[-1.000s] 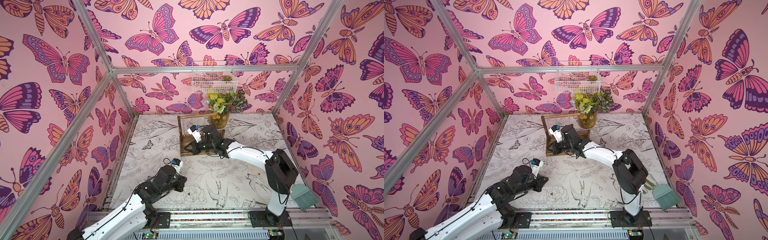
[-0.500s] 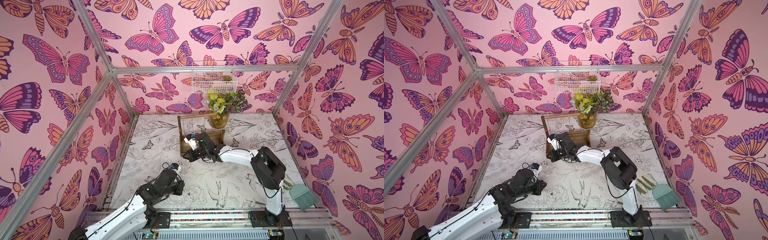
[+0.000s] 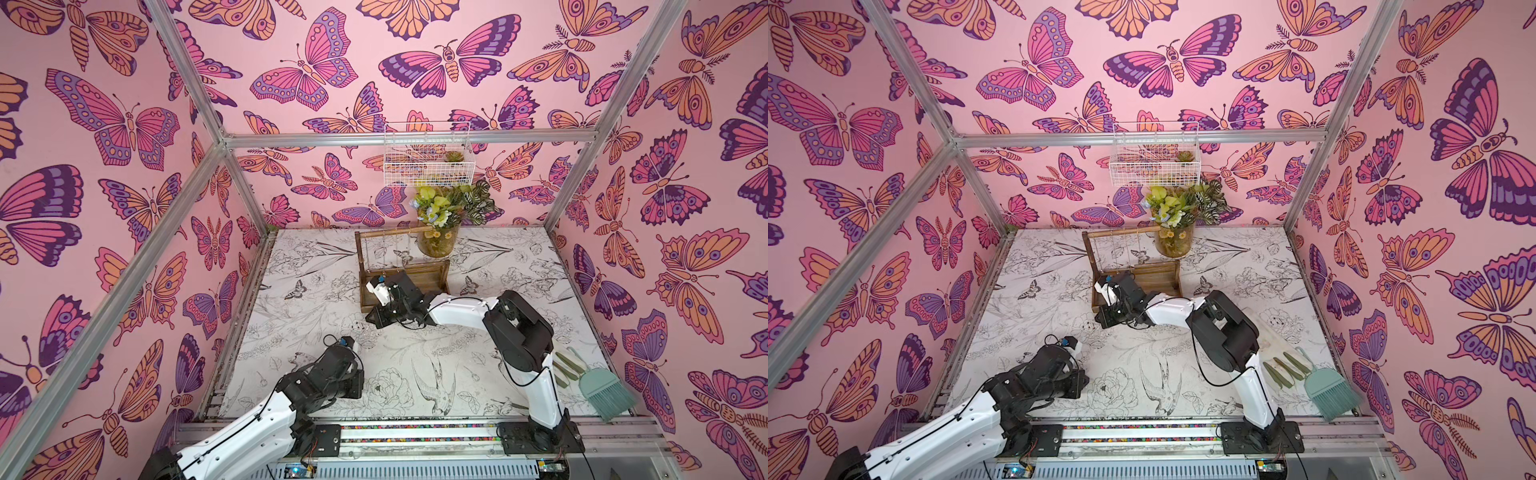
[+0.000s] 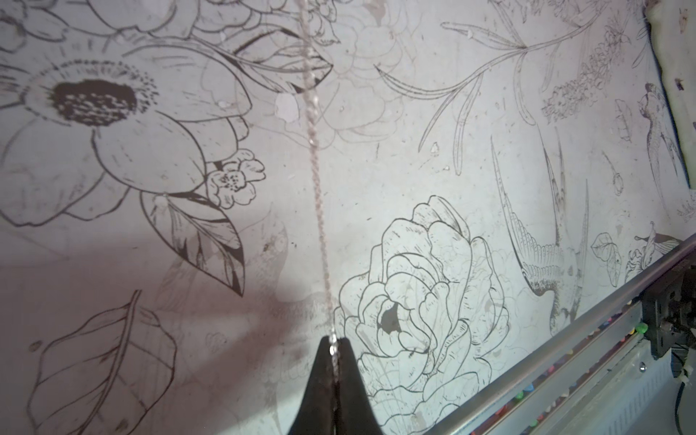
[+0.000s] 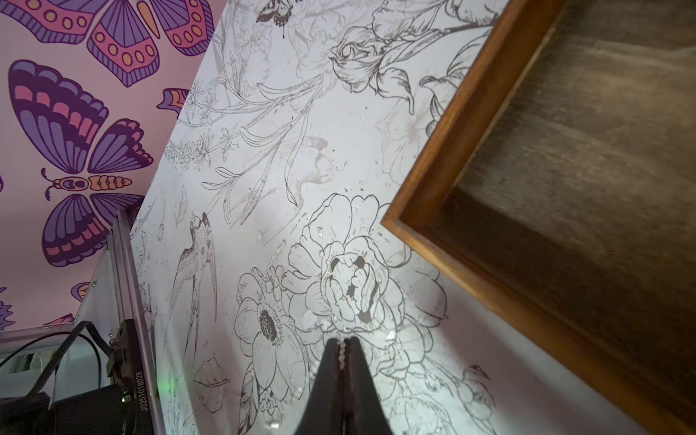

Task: Take the necklace off the jewelry display stand
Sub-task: Place the necklace at the center of the board.

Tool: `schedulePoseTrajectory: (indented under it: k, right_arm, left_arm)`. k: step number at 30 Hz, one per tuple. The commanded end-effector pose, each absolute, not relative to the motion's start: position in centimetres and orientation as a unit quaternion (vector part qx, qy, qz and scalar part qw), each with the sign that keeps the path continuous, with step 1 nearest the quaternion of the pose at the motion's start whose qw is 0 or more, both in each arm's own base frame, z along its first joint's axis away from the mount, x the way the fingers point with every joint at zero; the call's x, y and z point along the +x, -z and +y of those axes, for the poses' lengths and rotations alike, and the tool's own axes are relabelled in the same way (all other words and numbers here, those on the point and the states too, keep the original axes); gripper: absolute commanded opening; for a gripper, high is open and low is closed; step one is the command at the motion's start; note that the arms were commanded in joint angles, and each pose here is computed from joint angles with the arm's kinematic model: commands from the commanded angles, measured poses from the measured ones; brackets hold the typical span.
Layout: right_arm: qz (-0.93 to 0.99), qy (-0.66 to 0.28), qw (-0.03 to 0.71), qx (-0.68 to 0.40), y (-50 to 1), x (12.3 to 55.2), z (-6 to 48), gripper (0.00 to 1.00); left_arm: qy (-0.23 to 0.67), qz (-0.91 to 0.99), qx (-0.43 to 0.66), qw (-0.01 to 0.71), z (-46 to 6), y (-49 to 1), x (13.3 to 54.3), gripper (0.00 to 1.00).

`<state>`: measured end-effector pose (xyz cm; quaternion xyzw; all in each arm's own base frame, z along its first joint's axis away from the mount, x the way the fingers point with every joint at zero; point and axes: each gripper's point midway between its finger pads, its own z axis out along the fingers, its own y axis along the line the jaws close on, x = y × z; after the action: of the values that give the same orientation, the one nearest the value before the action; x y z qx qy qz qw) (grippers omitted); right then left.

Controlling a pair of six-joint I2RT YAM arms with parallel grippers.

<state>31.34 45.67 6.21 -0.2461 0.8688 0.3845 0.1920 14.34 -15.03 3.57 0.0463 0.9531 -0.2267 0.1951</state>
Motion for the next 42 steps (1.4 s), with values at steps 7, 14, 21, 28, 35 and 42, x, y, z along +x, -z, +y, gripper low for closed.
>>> schedulePoseTrajectory:
  k: [7,14,21,28,35,42]
  right_arm:
    - [0.872,-0.38,0.181,-0.25,-5.2,31.4,46.7,0.0]
    - [0.875,-0.376,0.17,-0.254,-4.2,30.9,46.9,0.0]
    - [0.879,-0.371,0.158,-0.256,-3.2,30.7,46.9,0.0]
    - [0.883,-0.364,0.149,-0.255,-2.2,30.7,46.8,0.0]
    - [0.888,-0.356,0.147,-0.253,-1.9,30.7,46.5,0.0]
    - [0.888,-0.354,0.145,-0.254,-1.9,30.6,46.5,0.07]
  left_arm:
    - [0.196,0.965,0.04,0.168,-14.4,-2.4,14.0,0.0]
    - [0.19,0.967,0.04,0.167,-14.4,-2.4,14.2,0.0]
    - [0.19,0.967,0.04,0.164,-14.5,-2.4,14.1,0.0]
    - [0.188,0.97,0.041,0.15,-14.6,-2.1,13.9,0.0]
    - [0.185,0.971,0.042,0.145,-14.6,-1.9,13.8,0.0]
    - [0.186,0.972,0.045,0.135,-14.6,-1.7,13.5,0.05]
